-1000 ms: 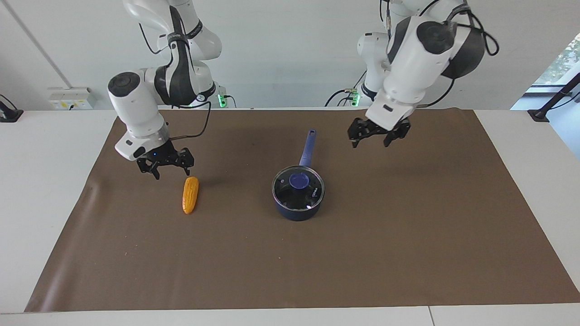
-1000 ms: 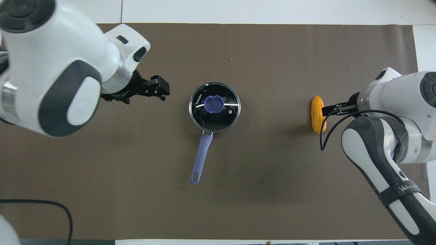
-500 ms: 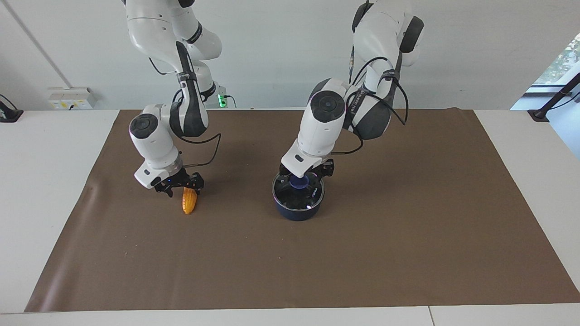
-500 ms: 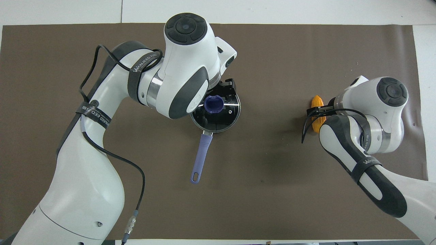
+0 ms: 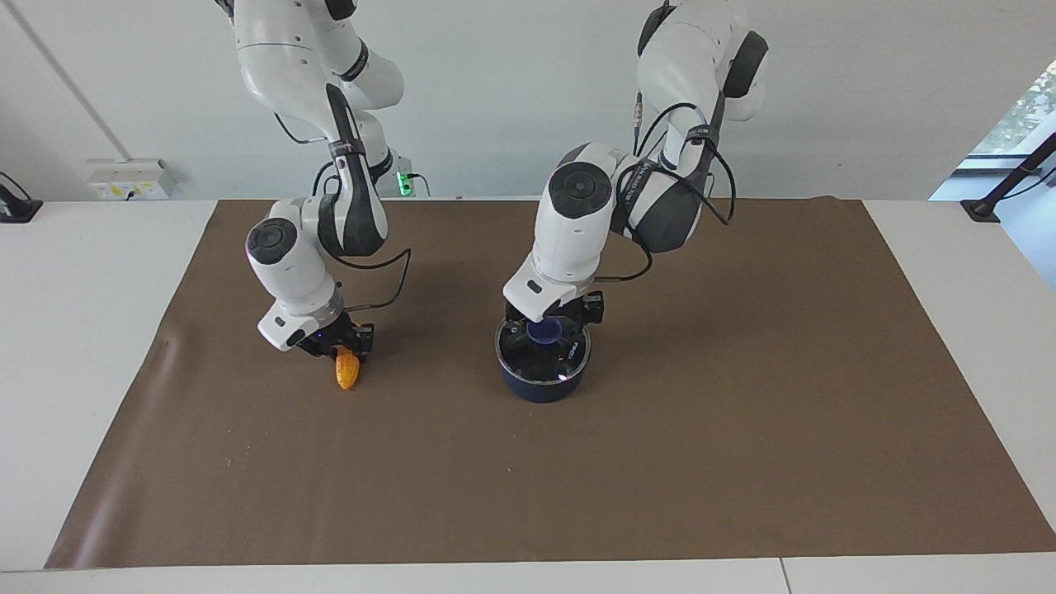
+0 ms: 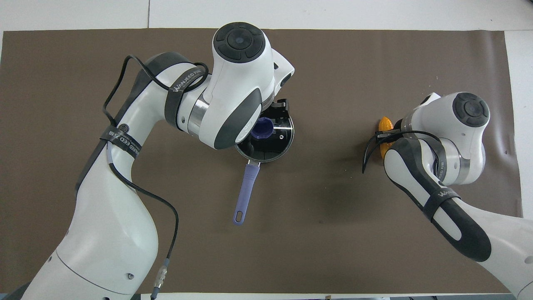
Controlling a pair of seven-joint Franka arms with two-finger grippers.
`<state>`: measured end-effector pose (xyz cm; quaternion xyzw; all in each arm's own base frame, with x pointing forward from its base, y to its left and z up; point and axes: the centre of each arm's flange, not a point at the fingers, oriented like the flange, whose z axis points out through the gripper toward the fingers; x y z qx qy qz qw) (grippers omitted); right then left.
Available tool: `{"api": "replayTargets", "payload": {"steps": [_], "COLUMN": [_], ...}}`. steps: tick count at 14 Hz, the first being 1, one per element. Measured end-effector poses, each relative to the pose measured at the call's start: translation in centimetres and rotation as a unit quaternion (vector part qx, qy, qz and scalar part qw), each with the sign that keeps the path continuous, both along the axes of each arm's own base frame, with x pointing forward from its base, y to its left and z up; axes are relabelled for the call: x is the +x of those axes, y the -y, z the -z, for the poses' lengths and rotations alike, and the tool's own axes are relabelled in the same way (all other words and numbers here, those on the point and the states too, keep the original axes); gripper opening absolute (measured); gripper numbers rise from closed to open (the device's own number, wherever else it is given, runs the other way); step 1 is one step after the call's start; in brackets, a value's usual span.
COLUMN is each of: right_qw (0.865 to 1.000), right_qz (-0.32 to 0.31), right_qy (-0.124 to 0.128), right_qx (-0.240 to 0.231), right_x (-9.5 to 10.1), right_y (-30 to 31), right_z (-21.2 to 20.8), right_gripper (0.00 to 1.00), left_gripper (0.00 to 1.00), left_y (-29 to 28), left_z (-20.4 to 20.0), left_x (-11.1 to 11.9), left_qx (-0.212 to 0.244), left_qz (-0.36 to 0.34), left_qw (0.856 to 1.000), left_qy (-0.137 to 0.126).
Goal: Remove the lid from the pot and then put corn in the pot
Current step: 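Grasp the lid knob with the left gripper while the right gripper grasps the corn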
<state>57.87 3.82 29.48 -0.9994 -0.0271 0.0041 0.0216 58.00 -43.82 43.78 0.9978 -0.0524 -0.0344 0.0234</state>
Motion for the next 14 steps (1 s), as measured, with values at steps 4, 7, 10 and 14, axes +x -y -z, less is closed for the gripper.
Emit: {"api": "replayTargets", "payload": {"steps": [4, 7, 10, 14], "right_qw": [0.999, 0.999, 0.999, 0.999], "right_qz": [-0.019, -0.02, -0.019, -0.018], "right_qy": [-0.031, -0.037, -0.044, -0.049], "right_qx": [0.001, 0.002, 0.001, -0.001], "right_x": [2.0, 3.0, 3.0, 2.8], "right_y": [-2.9, -3.2, -4.2, -5.9], "right_z": [-4.9, -7.5, -6.5, -5.7], "right_gripper": [0.4, 0.4, 0.4, 0.4], "left_gripper": [1.0, 1.0, 1.0, 0.99], "left_y": [0.6, 0.8, 0.8, 0.8], "left_z": [1.7, 2.4, 2.4, 2.4], "left_x": [-0.6, -0.8, -0.9, -0.9], "left_qx": [0.003, 0.006, 0.006, 0.006], "left_qz": [0.005, 0.007, 0.007, 0.007], "left_qw": [1.0, 1.0, 1.0, 1.0], "left_qy": [-0.002, -0.005, -0.006, -0.006]}}
